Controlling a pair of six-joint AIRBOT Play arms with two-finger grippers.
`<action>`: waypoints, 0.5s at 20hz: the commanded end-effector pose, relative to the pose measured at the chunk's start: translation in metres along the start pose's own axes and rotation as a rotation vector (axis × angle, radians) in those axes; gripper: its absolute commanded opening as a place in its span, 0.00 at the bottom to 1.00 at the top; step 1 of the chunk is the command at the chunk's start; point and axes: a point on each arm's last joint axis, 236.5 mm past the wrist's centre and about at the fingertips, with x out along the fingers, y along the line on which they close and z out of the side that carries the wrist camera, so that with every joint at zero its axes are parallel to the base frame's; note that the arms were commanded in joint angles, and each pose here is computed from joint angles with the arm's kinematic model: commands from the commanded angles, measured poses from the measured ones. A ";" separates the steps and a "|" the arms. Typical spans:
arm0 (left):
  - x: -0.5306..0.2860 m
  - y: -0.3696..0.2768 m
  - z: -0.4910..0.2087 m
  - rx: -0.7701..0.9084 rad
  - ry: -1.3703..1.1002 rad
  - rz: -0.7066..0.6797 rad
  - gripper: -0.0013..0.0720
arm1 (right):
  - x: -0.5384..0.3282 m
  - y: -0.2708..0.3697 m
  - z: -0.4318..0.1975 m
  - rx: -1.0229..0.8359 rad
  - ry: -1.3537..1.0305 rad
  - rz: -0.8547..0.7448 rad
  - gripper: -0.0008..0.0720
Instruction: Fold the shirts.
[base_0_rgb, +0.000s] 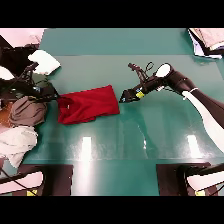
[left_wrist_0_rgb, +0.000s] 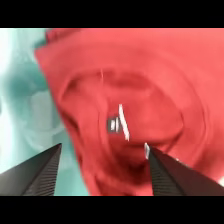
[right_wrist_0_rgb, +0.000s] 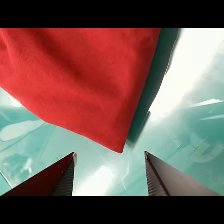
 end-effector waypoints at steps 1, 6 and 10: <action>0.034 0.008 0.006 -0.071 0.024 -0.034 0.86 | 0.000 0.000 -0.001 0.000 0.003 0.001 0.68; 0.042 0.014 0.028 -0.087 -0.055 -0.024 0.20 | 0.000 0.000 -0.001 0.001 0.002 0.001 0.68; 0.023 -0.001 0.055 -0.032 -0.132 -0.060 0.05 | 0.000 0.000 -0.001 0.001 0.003 0.001 0.68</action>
